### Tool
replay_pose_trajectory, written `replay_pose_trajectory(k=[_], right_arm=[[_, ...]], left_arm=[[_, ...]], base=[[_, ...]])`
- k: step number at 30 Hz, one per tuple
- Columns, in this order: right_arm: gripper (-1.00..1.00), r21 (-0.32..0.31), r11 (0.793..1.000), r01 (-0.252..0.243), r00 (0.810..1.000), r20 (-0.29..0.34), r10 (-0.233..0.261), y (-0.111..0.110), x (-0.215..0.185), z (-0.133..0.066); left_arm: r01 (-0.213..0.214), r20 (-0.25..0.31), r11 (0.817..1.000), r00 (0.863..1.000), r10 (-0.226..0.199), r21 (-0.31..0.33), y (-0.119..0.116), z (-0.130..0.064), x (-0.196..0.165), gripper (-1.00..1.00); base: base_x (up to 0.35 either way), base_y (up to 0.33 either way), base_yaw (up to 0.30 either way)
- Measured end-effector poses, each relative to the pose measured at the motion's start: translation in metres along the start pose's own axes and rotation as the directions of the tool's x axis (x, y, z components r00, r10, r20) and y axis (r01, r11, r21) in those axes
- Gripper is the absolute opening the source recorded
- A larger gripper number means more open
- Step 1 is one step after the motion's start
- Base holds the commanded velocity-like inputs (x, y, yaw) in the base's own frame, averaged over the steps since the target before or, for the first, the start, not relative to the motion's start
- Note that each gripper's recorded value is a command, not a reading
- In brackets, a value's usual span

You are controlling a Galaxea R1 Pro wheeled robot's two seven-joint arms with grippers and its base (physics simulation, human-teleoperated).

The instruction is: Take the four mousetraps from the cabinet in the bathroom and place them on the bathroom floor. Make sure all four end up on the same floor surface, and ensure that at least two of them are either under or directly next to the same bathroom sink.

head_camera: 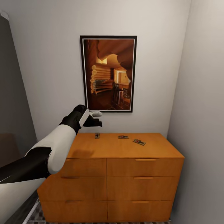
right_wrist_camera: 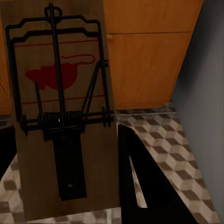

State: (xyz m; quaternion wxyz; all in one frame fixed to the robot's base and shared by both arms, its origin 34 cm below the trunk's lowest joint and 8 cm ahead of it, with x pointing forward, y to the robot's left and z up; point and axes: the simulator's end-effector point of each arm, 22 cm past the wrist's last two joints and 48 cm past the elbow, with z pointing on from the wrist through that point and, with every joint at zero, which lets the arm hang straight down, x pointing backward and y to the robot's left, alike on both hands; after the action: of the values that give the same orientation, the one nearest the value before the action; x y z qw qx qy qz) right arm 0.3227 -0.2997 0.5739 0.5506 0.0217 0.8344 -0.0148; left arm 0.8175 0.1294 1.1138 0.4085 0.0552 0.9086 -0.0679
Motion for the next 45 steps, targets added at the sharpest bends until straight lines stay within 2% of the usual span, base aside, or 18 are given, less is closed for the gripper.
replay_pose_trajectory(k=[8,15,17,19,22,31,36,45], right_arm=[[-1.00,0.001,1.000,0.000,1.000,0.000,0.000,-0.001,0.000,0.000],[-1.00,0.000,1.000,0.000,1.000,-0.001,0.000,0.000,0.000,0.000],[-1.00,0.000,1.000,0.000,1.000,-0.001,0.000,0.000,0.000,0.000],[-1.00,0.000,1.000,0.000,1.000,-0.001,0.000,0.000,0.000,0.000],[-1.00,0.000,1.000,0.000,1.000,-0.001,0.000,0.000,0.000,0.000],[-1.00,0.000,1.000,0.000,1.000,-0.001,0.000,0.000,0.000,0.000],[-1.00,0.000,1.000,0.000,1.000,-0.001,0.000,0.000,0.000,0.000],[-1.00,0.000,1.000,0.000,1.000,-0.001,0.000,0.000,0.000,0.000]], left_arm=[[0.000,-0.002,1.000,1.000,-0.001,-0.004,0.003,0.001,0.001,1.00],[-0.002,-0.039,1.000,0.999,0.001,-0.021,0.008,0.009,0.014,1.00],[-0.005,-0.046,0.999,0.999,0.003,-0.052,0.015,0.010,0.017,1.00],[-0.012,-0.054,0.985,0.999,0.003,-0.173,0.041,0.009,0.019,1.00],[-0.013,-0.057,0.976,0.998,0.001,-0.219,0.051,0.007,0.020,1.00],[-0.015,-0.057,0.969,0.998,0.001,-0.248,0.057,0.006,0.020,1.00],[-0.017,-0.058,0.956,0.998,0.000,-0.294,0.066,0.003,0.020,1.00],[-0.017,-0.058,0.953,0.998,0.000,-0.302,0.068,0.003,0.020,1.00]], base=[[0.267,0.001,0.000],[0.040,0.000,0.000],[0.008,0.000,0.000],[0.002,0.000,0.000],[0.000,0.000,0.000],[0.000,0.000,0.000],[0.000,0.000,0.000],[0.000,0.000,0.000]])
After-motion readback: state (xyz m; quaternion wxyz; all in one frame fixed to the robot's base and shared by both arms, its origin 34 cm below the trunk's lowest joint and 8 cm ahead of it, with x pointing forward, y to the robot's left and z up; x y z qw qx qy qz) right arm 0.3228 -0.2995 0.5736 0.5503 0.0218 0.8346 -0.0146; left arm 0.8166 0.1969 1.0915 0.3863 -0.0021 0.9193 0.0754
